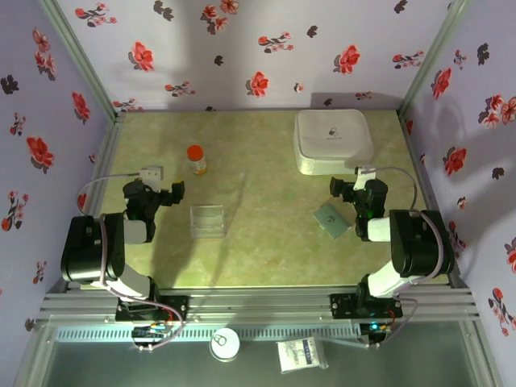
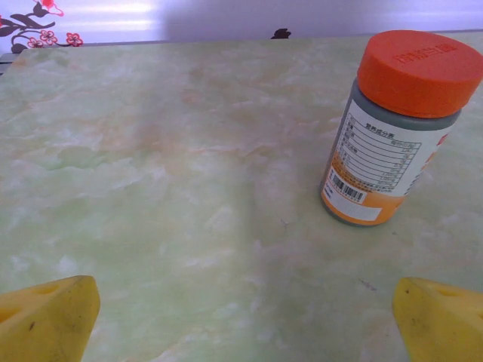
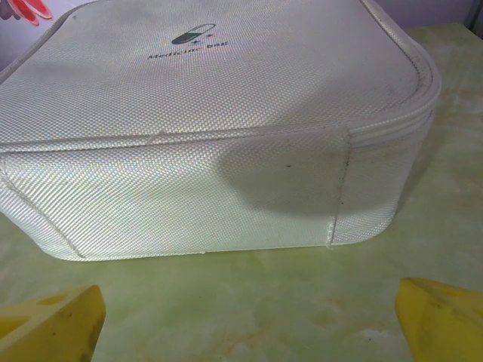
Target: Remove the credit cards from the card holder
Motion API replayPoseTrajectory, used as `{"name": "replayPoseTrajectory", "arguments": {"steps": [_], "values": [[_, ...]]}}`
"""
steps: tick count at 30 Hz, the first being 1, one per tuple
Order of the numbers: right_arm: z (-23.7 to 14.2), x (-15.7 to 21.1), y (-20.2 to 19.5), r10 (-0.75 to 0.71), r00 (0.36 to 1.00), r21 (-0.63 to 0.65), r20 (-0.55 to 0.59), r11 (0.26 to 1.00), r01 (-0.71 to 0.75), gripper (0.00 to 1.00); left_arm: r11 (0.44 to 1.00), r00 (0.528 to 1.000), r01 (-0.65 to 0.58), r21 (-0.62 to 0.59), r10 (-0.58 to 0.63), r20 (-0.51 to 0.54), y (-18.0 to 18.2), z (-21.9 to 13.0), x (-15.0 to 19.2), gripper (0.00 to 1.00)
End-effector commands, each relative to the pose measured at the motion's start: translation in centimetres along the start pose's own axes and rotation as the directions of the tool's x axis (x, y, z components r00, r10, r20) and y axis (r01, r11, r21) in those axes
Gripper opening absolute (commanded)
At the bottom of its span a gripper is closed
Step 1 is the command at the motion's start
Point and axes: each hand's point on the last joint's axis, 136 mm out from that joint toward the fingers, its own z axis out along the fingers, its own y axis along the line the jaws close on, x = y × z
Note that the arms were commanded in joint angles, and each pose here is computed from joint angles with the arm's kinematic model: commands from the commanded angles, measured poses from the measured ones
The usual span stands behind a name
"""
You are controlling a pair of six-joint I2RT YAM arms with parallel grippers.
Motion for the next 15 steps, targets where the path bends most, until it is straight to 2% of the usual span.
{"name": "replayPoseTrajectory", "arguments": {"steps": [1, 15], "values": [[-0.08, -0.45, 0.01, -0.008, 1.0, -0.01, 0.026, 1.0, 0.008, 0.99, 0.999, 0.999, -0.025, 0.026, 0.025, 0.024, -0.33, -0.01, -0.54, 1.0], [-0.07, -0.53, -0.05, -0.004, 1.0, -0.01, 0.028, 1.0, 0.004, 0.99, 1.0, 0.999, -0.025, 0.019, 0.024, 0.032, -0.24, -0.12, -0.64, 1.0]]}}
